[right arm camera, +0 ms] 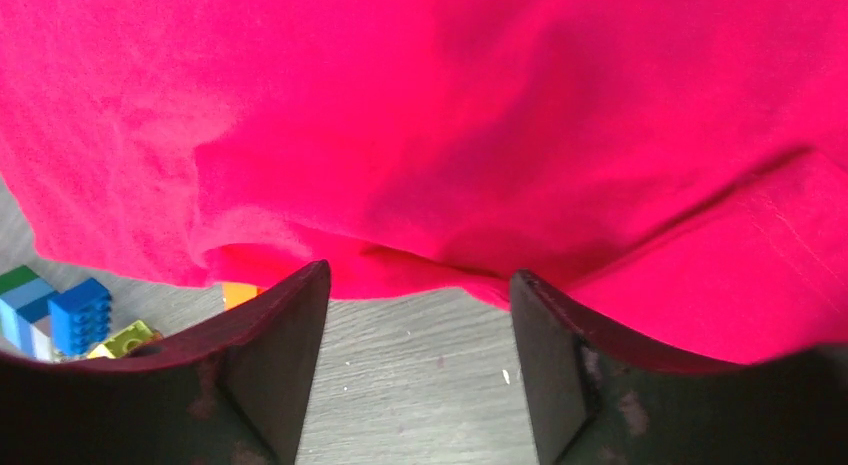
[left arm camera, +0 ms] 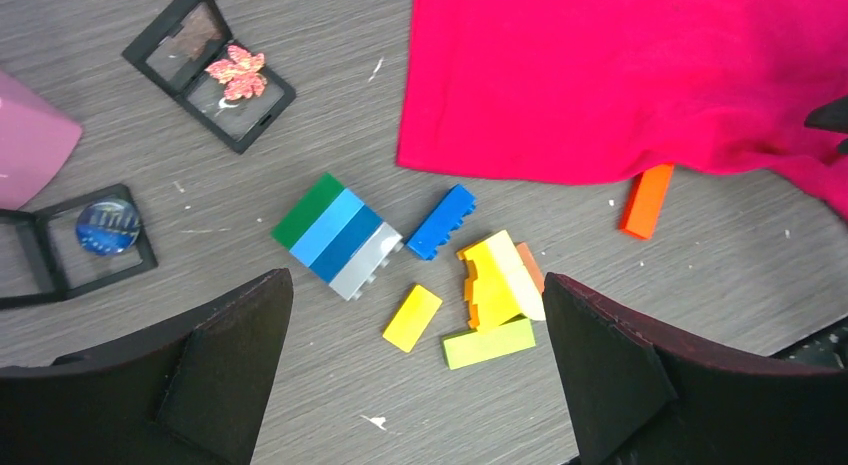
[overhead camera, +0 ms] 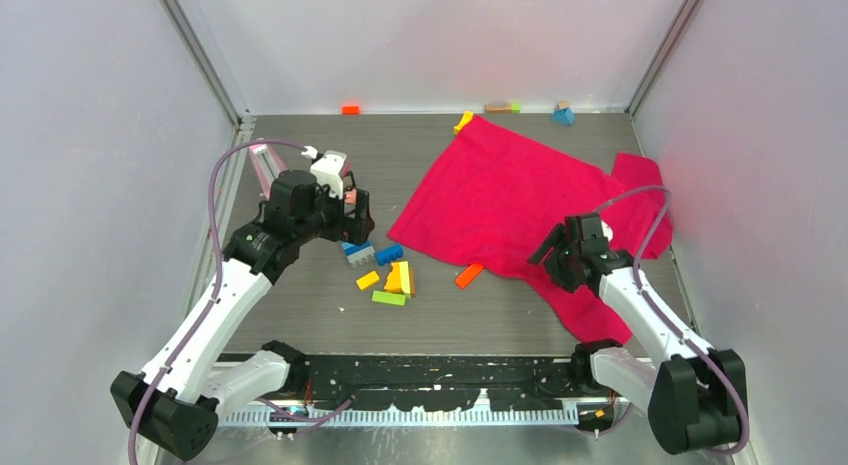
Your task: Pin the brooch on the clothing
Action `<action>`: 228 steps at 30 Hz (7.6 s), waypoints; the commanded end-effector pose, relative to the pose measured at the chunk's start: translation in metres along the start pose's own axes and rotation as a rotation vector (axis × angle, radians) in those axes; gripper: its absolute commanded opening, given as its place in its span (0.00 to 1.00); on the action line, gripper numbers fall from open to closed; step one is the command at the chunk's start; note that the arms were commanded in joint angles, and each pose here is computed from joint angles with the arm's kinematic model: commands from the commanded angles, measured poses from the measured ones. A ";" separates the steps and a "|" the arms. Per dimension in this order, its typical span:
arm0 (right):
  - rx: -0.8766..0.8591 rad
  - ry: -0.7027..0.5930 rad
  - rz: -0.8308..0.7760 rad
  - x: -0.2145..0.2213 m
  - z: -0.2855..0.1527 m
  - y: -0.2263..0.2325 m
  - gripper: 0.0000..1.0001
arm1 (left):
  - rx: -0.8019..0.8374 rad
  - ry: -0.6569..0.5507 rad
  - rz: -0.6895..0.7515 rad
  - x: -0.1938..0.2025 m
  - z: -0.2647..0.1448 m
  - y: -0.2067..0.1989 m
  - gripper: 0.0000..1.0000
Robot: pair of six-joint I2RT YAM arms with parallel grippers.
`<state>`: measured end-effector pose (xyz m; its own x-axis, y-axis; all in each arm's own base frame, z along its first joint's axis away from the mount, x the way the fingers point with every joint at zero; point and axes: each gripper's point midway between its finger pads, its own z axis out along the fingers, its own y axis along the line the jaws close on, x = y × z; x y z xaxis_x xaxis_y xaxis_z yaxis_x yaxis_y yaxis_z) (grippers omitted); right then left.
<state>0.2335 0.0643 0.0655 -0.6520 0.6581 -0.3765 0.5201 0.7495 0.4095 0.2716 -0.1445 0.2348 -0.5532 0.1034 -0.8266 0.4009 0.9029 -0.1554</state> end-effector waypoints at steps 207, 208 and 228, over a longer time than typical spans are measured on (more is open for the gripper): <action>-0.420 -0.023 -0.419 0.049 -0.056 0.138 0.68 | -0.569 0.220 -0.173 0.045 0.238 0.155 0.46; -0.421 -0.024 -0.419 0.049 -0.056 0.137 0.67 | -0.568 0.218 -0.172 0.044 0.238 0.155 0.44; -0.411 -0.048 -0.414 0.042 -0.072 0.130 0.67 | -0.458 0.084 -0.088 0.005 0.184 0.109 0.32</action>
<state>0.2317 0.1871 0.1474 -0.7530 0.3012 -0.5850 -0.0325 0.8710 0.4903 0.4537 -0.1172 0.0780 -0.7004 0.0477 -0.7121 -0.0250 0.9955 0.0913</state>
